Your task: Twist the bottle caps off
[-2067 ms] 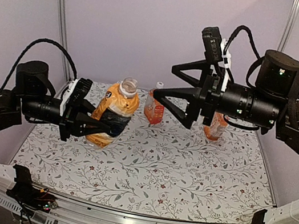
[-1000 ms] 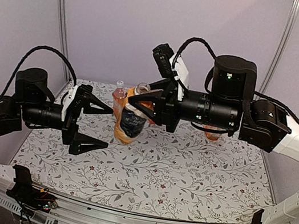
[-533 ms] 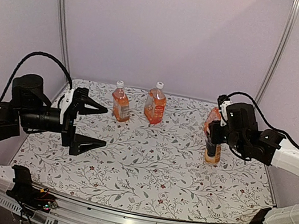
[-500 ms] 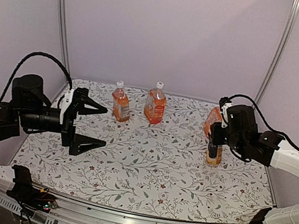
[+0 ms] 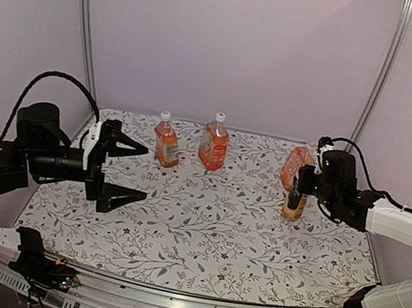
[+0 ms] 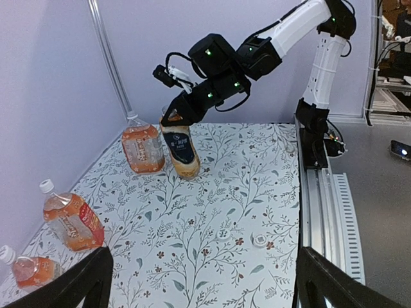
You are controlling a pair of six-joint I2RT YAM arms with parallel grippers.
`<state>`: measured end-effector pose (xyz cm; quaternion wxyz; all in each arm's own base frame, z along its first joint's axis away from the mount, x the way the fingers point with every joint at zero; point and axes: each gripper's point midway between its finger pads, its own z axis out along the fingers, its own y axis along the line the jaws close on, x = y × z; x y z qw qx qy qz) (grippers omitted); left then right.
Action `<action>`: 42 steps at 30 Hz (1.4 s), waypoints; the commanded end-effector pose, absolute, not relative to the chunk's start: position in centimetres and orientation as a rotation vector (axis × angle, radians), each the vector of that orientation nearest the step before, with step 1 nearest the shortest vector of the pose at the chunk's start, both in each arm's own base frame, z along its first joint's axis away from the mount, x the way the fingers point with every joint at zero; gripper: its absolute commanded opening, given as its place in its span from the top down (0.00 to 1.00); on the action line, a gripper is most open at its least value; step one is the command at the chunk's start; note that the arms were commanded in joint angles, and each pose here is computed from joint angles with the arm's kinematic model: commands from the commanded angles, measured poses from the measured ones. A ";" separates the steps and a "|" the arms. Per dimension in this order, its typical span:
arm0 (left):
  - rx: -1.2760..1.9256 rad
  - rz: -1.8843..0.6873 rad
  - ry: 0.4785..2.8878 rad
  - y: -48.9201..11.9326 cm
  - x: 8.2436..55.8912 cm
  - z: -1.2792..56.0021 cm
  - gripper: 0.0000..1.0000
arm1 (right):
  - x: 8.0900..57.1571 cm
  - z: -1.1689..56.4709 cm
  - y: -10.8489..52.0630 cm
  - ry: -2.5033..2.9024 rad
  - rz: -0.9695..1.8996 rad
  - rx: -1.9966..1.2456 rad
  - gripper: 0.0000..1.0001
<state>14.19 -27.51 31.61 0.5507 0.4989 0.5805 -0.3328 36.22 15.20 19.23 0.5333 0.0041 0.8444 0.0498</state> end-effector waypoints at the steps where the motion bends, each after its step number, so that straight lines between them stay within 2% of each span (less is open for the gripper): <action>1: 1.177 -0.789 1.367 -27.6 14.5 31.6 0.00 | 36.2 18.1 15.1 2.015 0.151 0.048 0.99; 2: 1.178 -0.790 1.365 -27.6 14.4 31.6 0.01 | 36.1 18.0 15.0 2.016 0.147 0.045 0.93; 6: 1.181 -0.785 1.359 -27.6 14.4 31.8 0.00 | 35.4 18.3 14.5 2.005 0.138 0.041 0.48; 7: 1.181 -0.784 1.358 -27.6 14.5 31.8 0.00 | 35.3 18.4 14.3 2.003 0.137 0.042 0.41; 10: 1.185 -0.789 1.352 -27.7 14.4 32.0 0.00 | 35.1 18.9 14.3 2.000 0.141 0.033 0.29; 15: 1.187 -0.793 1.350 -27.6 14.2 32.0 0.00 | 35.0 19.3 14.2 2.029 0.102 -0.008 0.22; 21: 1.189 -0.798 1.350 -27.5 14.1 31.9 0.01 | 35.2 20.1 14.3 2.030 0.095 -0.016 0.02; 31: 1.114 -0.788 1.413 -26.7 14.9 31.1 0.00 | 34.3 22.9 14.6 2.083 0.099 -0.086 0.01; 42: 0.703 -0.610 1.605 -20.5 21.3 29.1 0.01 | 32.0 31.1 15.3 2.005 0.196 -0.222 0.01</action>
